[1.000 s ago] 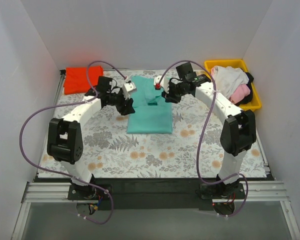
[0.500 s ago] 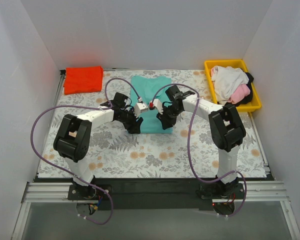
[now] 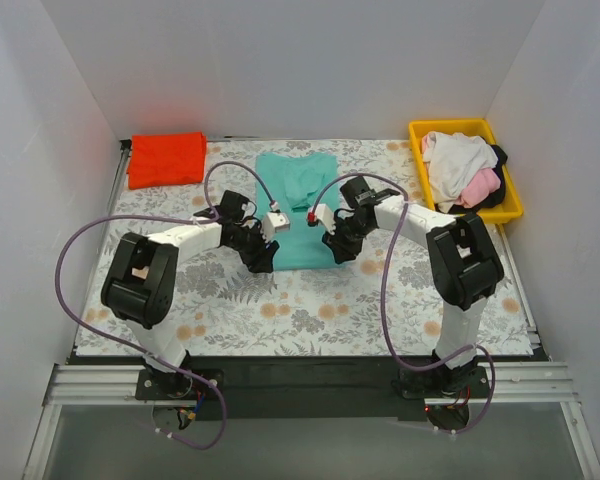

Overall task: Fold and stack the t-shirts
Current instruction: Fold the tshirt

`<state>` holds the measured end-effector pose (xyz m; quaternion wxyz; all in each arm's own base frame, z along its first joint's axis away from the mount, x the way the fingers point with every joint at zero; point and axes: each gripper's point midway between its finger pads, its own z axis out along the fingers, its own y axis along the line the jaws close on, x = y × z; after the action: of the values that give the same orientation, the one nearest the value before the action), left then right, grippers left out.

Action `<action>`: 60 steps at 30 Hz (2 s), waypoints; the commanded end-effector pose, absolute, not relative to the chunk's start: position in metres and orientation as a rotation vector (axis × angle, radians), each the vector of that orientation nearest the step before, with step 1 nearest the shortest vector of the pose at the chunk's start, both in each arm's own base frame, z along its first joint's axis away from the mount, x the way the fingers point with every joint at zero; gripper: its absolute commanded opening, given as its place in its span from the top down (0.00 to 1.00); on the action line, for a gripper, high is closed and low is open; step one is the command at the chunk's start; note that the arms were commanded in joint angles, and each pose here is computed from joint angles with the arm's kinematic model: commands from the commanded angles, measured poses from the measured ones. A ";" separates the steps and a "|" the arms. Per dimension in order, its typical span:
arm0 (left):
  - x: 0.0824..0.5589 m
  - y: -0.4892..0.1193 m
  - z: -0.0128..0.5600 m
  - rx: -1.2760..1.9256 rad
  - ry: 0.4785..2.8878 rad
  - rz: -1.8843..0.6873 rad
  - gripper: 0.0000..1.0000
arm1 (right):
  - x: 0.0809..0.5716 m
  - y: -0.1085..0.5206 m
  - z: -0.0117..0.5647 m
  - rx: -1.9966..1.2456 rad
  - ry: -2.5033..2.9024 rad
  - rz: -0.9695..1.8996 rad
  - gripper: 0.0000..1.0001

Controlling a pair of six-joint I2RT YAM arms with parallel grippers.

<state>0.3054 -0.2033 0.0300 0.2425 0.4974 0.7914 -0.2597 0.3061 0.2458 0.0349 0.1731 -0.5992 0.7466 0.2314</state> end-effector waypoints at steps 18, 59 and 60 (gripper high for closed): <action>0.291 -0.198 0.071 1.604 1.603 -0.700 0.51 | 0.317 0.257 0.074 -1.927 1.477 0.336 0.52; 0.305 -0.172 0.009 1.575 1.857 -0.561 0.64 | 0.287 0.242 0.001 -2.095 1.637 0.357 0.98; 0.309 -0.172 0.008 1.562 1.880 -0.550 0.68 | 0.287 0.240 0.000 -2.096 1.647 0.352 0.99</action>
<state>0.2939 -0.1801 0.0187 0.3286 0.6116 0.6789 -0.2391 0.2967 0.2521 0.0222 0.2668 -0.7555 0.5837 0.1314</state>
